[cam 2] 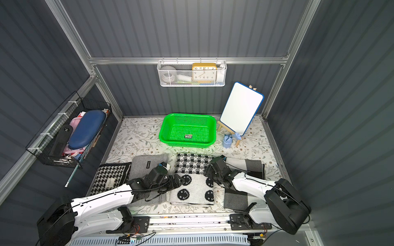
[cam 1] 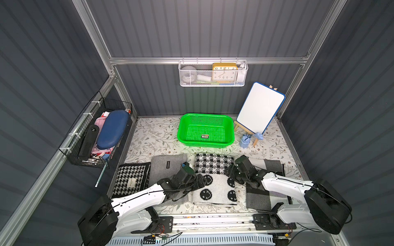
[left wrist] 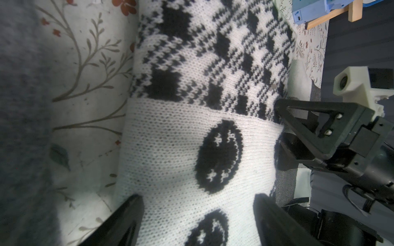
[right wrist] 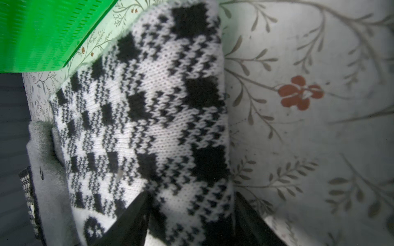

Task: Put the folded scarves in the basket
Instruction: Adjust the scarf at the center of the board.

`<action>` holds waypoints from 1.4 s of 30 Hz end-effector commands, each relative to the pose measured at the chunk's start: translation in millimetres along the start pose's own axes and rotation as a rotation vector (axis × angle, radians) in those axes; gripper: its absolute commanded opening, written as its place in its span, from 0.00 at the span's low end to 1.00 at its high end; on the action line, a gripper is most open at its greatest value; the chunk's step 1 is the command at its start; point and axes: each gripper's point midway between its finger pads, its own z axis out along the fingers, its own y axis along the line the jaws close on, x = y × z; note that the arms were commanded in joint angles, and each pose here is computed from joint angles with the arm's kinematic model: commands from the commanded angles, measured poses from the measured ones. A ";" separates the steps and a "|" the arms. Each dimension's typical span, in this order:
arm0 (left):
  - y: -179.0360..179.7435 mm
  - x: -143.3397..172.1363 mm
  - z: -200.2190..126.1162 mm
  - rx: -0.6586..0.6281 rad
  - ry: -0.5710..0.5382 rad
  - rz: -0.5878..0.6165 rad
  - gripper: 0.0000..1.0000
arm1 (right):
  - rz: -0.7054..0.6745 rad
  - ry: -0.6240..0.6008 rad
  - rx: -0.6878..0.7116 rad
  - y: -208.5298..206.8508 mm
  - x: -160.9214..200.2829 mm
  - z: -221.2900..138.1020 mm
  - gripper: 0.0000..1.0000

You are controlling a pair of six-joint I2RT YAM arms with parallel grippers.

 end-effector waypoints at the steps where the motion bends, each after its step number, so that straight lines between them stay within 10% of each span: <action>1: 8.5 4.8 1.4 -0.049 0.028 0.038 0.84 | -0.013 0.015 -0.025 1.9 5.4 0.4 0.55; 5: 7.4 6.2 4.3 -0.044 0.039 0.060 0.78 | -0.016 0.009 -0.017 -1.5 5.6 -0.7 0.43; 14: 11.9 2.8 20.3 -0.090 0.048 0.074 0.27 | -0.032 0.016 -0.011 -8.2 13.4 -7.7 0.01; 26: -15.6 -62.7 55.5 -0.172 -0.038 0.237 0.00 | -0.036 0.013 0.023 -29.3 46.3 -35.5 0.00; 30: -18.9 -99.2 60.5 -0.109 -0.076 0.260 0.18 | -0.027 -0.005 -0.005 -28.1 58.2 -43.3 0.00; 35: -42.4 -130.9 61.6 -0.040 -0.105 0.312 0.91 | -0.082 -0.012 -0.009 -19.0 62.5 -51.2 0.48; 42: -56.4 -136.3 14.5 -0.029 -0.179 0.259 0.99 | -0.204 -0.174 0.080 -28.3 27.6 -83.9 0.70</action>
